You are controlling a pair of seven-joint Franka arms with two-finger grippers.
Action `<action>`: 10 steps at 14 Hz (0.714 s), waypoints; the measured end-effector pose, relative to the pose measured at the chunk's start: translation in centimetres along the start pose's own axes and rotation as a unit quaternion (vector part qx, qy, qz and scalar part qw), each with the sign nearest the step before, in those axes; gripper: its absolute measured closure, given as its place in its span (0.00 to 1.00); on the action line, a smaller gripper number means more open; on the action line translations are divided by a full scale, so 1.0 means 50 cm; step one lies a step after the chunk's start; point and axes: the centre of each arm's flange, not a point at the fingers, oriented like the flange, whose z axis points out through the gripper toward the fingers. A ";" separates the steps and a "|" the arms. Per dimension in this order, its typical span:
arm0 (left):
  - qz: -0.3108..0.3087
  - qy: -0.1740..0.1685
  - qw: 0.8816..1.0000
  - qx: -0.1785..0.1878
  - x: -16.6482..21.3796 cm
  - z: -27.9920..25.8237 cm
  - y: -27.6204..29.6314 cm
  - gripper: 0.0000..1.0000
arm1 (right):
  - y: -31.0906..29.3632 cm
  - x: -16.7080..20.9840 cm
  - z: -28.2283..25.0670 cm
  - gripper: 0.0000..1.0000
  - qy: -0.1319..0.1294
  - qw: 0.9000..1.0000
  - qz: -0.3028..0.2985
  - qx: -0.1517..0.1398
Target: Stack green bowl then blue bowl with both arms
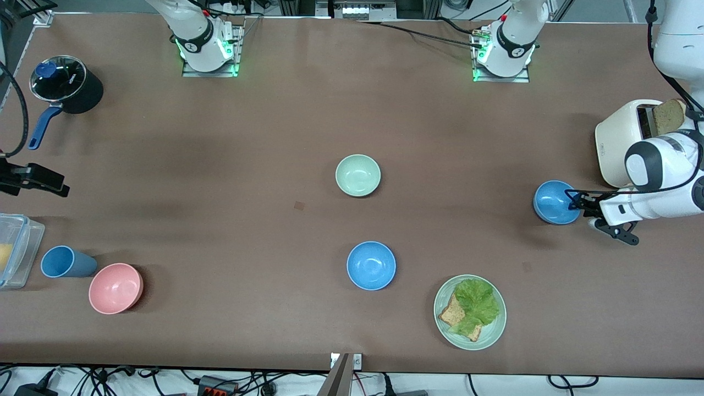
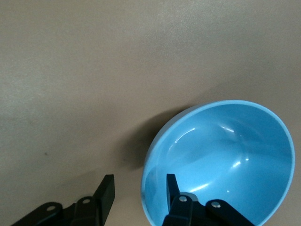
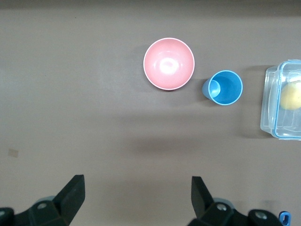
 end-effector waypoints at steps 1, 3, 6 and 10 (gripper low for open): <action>0.001 0.000 1.000 0.000 0.001 0.001 0.001 0.53 | -0.003 -0.006 -0.002 0.00 -0.005 1.000 -0.001 0.002; 0.001 -0.001 1.000 -0.001 0.002 0.002 0.002 0.61 | -0.015 -0.022 -0.002 0.00 -0.013 1.000 -0.002 0.003; 0.003 -0.002 1.000 -0.003 0.003 0.004 0.005 0.78 | -0.028 -0.047 -0.001 0.00 -0.021 1.000 0.003 0.004; 0.010 -0.004 1.000 -0.007 0.013 0.001 0.019 0.95 | -0.030 -0.109 0.002 0.00 -0.015 1.000 0.004 0.004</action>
